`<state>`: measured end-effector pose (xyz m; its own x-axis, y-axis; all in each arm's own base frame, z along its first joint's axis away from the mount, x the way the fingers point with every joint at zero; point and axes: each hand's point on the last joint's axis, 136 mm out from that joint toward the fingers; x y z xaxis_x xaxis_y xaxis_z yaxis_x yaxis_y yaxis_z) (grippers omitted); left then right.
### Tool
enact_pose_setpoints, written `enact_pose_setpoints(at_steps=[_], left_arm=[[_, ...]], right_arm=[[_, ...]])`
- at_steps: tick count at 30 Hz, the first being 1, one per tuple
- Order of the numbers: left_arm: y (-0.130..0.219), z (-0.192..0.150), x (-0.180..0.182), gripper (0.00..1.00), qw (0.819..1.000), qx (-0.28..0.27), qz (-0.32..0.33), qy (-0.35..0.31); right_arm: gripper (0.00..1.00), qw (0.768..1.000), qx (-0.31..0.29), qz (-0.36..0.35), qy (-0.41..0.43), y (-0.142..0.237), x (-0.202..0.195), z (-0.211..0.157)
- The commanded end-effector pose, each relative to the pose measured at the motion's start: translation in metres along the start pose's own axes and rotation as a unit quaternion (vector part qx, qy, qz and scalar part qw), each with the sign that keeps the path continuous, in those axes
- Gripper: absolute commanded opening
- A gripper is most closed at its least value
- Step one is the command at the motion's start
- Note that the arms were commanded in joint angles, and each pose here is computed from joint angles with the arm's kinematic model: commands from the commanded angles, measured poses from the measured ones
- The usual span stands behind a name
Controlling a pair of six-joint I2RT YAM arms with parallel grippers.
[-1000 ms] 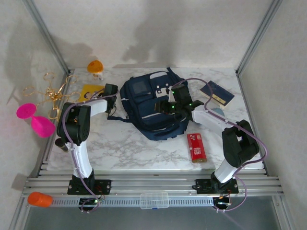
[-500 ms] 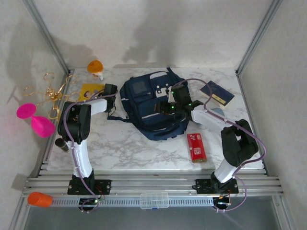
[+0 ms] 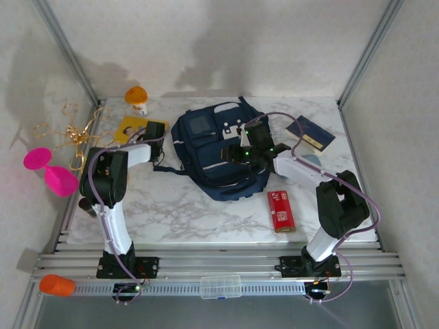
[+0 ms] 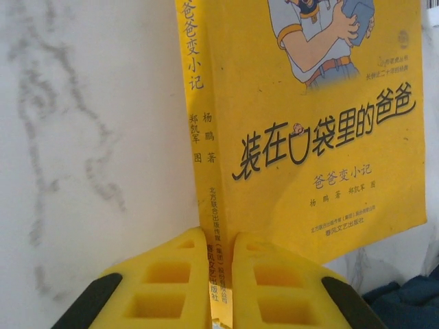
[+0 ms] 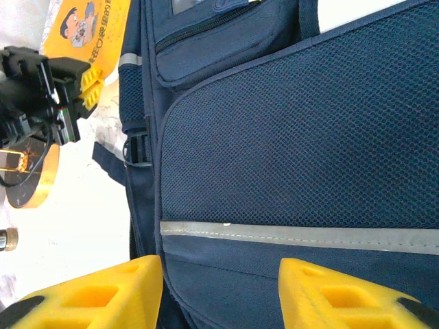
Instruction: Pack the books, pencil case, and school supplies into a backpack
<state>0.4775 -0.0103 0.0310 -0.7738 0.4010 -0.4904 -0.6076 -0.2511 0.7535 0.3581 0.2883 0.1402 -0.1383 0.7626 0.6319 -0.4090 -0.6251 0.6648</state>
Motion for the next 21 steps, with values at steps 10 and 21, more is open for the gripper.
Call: enact_pose_setpoints(at_steps=[10, 21], left_arm=[[0.067, -0.016, -0.011, 0.00, 0.997, 0.001, -0.032, -0.064], [0.138, 0.017, -0.062, 0.00, 0.982, -0.090, -0.025, -0.162]], right_arm=[[0.48, 1.000, -0.011, 0.013, 0.004, 0.010, 0.006, -0.001], [0.49, 0.999, -0.015, 0.031, -0.003, 0.018, 0.017, 0.003]])
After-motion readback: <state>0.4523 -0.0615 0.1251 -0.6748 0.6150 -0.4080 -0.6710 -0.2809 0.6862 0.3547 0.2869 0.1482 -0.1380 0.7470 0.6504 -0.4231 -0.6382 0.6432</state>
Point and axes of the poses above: each hand's point on the last joint's axis, 136 mm out from that joint toward the fingers, its own y axis back along the fingers, its own x axis along the line the jaws close on, z = x × y, and after that the axes turned 10 degrees about -y, right-handed
